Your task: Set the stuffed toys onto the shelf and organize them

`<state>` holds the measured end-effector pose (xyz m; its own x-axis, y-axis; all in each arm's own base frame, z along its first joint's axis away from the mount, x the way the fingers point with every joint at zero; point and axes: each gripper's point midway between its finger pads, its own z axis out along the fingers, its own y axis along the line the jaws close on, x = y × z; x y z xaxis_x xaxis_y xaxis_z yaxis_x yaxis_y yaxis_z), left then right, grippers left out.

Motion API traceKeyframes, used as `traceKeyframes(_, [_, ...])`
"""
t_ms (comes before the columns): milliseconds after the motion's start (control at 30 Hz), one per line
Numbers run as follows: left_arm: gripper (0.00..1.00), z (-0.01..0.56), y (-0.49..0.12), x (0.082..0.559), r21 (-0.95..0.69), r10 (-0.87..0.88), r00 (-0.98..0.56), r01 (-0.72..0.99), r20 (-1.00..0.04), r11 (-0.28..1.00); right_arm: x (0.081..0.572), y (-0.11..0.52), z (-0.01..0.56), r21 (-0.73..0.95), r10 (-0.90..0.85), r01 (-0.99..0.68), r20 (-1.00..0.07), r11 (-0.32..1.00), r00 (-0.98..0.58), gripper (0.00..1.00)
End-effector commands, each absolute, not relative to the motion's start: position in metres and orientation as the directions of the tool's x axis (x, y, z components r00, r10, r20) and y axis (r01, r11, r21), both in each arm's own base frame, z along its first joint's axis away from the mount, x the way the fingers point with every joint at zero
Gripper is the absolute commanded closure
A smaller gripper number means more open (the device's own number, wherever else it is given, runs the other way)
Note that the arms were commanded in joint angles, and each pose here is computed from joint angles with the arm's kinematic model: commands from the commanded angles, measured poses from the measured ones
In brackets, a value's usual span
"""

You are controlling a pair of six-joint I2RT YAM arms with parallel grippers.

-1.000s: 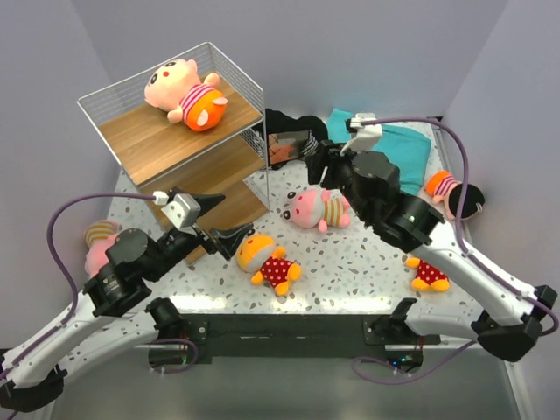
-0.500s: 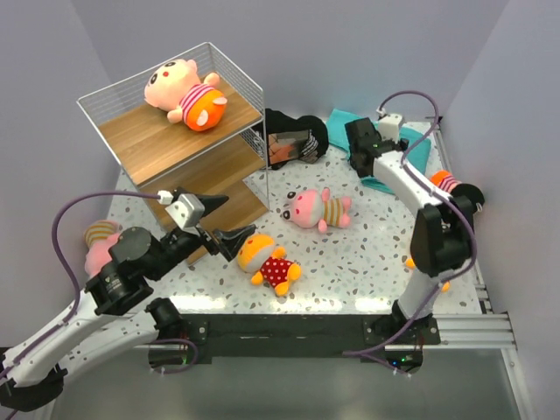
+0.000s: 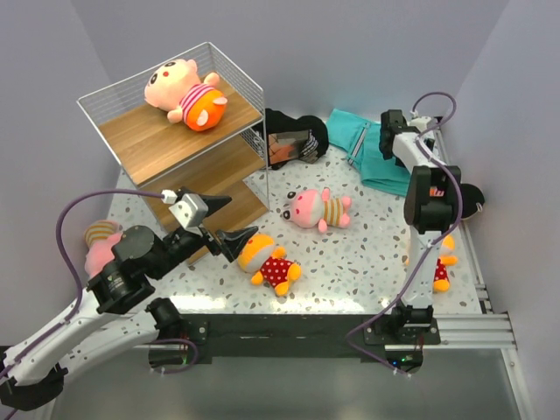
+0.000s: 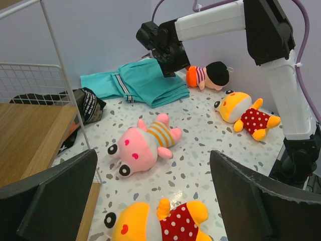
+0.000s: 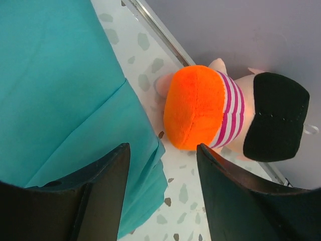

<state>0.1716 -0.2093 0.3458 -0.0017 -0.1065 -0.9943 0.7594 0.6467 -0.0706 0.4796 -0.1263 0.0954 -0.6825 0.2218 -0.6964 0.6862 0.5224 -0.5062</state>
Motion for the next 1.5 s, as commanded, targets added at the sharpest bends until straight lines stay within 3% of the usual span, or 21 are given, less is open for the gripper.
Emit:
traceKeyframes(0, [0.00, 0.349, -0.211, 0.172, -0.082, -0.132, 0.005, 0.761, -0.991, 0.643, 0.496, -0.134, 0.119, -0.473, 0.209, 0.717, -0.741, 0.511, -0.638, 0.41])
traceKeyframes(633, [0.00, 0.349, -0.212, 0.171, -0.076, -0.126, 0.007, 0.766, -0.992, 0.638, 0.474, -0.196, 0.082, -0.612, 0.227, 0.668, -0.642, 0.424, -0.733, 0.44])
traceKeyframes(833, [0.00, 0.349, -0.212, 0.170, -0.076, -0.127, 0.007, 0.767, -0.992, 0.637, 0.465, -0.200, 0.111, -0.587, 0.220, 0.689, -0.672, 0.424, -0.707, 0.66])
traceKeyframes(933, [0.00, 0.349, -0.212, 0.170, -0.077, -0.128, 0.006, 0.770, -0.992, 0.634, 0.461, -0.195, 0.148, -0.520, 0.224, 0.728, -0.722, 0.447, -0.654, 1.00])
traceKeyframes(1200, [0.00, 0.352, -0.210, 0.169, -0.079, -0.136, 0.011, 0.768, -0.991, 0.635, 0.438, -0.121, 0.243, -0.237, 0.248, 0.708, -0.825, 0.666, -0.509, 1.00])
traceKeyframes(1333, [0.00, 0.352, -0.212, 0.167, -0.081, -0.141, 0.011, 0.775, -0.990, 0.626, 0.424, -0.030, 0.257, 0.131, 0.354, 0.452, -0.817, 0.883, -0.456, 1.00])
traceKeyframes(1433, [0.00, 0.352, -0.212, 0.167, -0.079, -0.138, 0.010, 0.777, -0.990, 0.624, 0.399, 0.009, 0.287, 0.338, 0.451, 0.332, -0.813, 0.881, -0.368, 1.00])
traceKeyframes(1467, [0.00, 0.353, -0.212, 0.167, -0.081, -0.141, 0.010, 0.778, -0.990, 0.623, 0.389, 0.026, 0.274, 0.398, 0.491, 0.295, -0.773, 0.869, -0.402, 1.00])
